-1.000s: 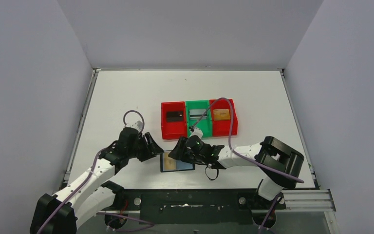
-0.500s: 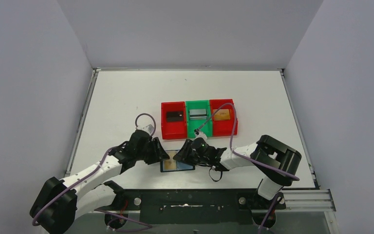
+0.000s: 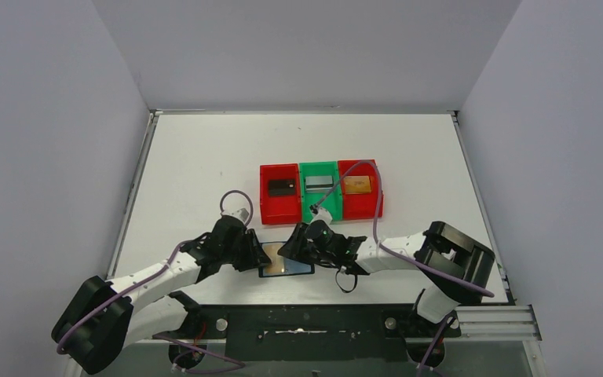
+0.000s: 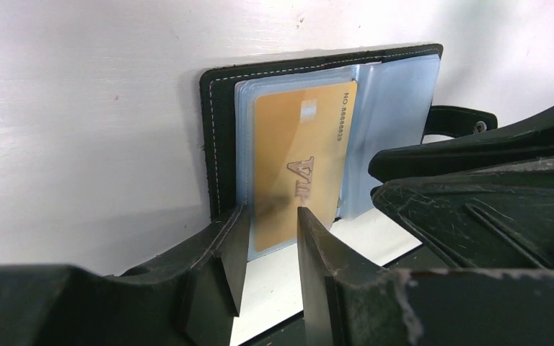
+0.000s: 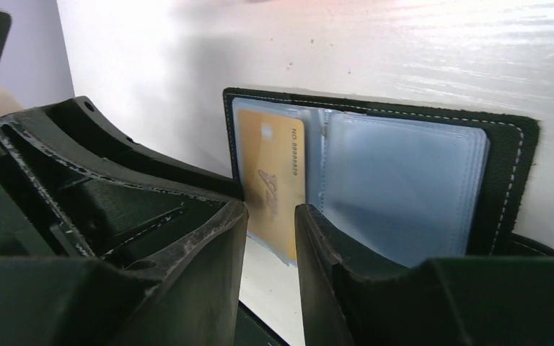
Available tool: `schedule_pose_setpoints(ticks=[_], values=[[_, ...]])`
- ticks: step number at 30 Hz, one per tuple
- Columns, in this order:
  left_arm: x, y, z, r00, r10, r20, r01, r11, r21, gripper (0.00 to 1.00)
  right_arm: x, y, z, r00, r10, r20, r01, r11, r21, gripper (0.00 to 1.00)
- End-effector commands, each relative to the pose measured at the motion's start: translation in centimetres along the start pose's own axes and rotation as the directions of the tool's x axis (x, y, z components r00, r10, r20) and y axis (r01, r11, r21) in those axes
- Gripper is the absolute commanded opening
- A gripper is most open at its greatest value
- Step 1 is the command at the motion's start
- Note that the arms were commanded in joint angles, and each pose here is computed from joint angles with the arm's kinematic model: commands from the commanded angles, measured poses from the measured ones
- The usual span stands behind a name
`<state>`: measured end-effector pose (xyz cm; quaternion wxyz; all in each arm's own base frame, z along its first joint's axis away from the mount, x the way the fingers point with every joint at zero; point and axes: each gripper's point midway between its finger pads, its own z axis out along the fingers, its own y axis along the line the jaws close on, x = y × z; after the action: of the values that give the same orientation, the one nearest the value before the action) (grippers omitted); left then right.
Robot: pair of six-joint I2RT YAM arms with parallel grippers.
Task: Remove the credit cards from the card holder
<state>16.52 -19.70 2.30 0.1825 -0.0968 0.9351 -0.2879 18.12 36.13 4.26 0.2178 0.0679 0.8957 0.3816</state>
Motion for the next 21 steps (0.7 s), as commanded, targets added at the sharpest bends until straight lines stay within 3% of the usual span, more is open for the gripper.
schedule_pose_setpoints(ticks=[1, 12, 21], values=[[-0.9, -1.0, 0.1, 0.999, 0.001, 0.048, -0.003, 0.999, 0.038, 0.29, -1.4, 2.9, -0.4, 0.998, -0.040, 0.052, 0.044, 0.997, -0.070, 0.33], [-0.9, -0.8, 0.1, 0.999, 0.006, 0.043, -0.007, 1.000, 0.025, 0.27, -0.1, -0.3, 1.2, 1.000, 0.004, 0.006, -0.004, 1.000, 0.027, 0.32], [-0.9, -0.7, 0.1, 0.999, 0.007, 0.043, -0.008, 1.000, 0.023, 0.26, 0.0, 0.7, 1.0, 0.999, 0.037, -0.007, -0.038, 0.996, -0.086, 0.24]])
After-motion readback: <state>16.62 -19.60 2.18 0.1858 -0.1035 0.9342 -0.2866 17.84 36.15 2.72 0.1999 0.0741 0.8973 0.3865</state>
